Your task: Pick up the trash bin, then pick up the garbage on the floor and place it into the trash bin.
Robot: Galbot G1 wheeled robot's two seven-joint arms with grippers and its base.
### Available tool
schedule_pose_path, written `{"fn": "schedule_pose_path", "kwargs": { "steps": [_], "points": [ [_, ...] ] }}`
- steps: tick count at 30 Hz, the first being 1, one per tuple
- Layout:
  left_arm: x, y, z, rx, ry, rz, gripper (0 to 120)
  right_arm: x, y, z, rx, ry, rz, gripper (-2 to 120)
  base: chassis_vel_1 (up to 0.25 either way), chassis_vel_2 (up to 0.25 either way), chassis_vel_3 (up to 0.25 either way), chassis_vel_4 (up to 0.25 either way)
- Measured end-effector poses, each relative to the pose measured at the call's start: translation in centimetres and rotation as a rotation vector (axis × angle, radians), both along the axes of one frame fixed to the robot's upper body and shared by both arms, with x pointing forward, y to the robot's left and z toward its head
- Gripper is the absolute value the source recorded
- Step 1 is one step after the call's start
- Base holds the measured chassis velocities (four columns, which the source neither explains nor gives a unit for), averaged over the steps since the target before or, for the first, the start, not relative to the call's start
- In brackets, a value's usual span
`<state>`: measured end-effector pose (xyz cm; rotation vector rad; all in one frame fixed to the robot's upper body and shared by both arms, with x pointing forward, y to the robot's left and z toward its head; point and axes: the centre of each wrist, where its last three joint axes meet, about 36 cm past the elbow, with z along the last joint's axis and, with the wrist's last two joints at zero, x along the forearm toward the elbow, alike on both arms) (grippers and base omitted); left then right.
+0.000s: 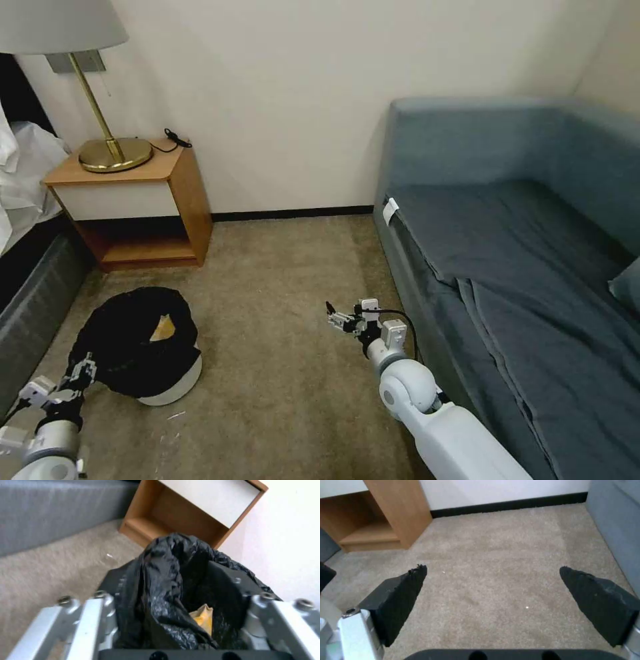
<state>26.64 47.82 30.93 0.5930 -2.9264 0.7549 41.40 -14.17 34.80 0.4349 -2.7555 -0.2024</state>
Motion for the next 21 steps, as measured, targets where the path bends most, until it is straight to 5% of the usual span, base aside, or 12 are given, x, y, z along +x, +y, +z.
{"fn": "schedule_pose_path", "kwargs": {
  "steps": [11, 17, 21],
  "points": [
    [-1.9, 1.2, 1.8, 0.145, 0.007, 0.024, 100, -1.0, 0.1, 1.2, 0.019, -0.021, 0.003, 100, 0.0, 0.0, 0.0, 0.0],
    [-2.5, 2.8, 5.1, 0.339, -0.041, 0.085, 111, -1.7, -0.4, 2.6, 0.046, -0.029, -0.013, 100, 0.0, 0.0, 0.0, 0.0],
    [-2.9, 2.7, 8.8, 0.453, -0.08, 0.018, 115, -2.8, -0.9, 3.6, 0.081, -0.04, -0.002, 100, 0.0, 0.0, 0.0, 0.0]
  ]
}}
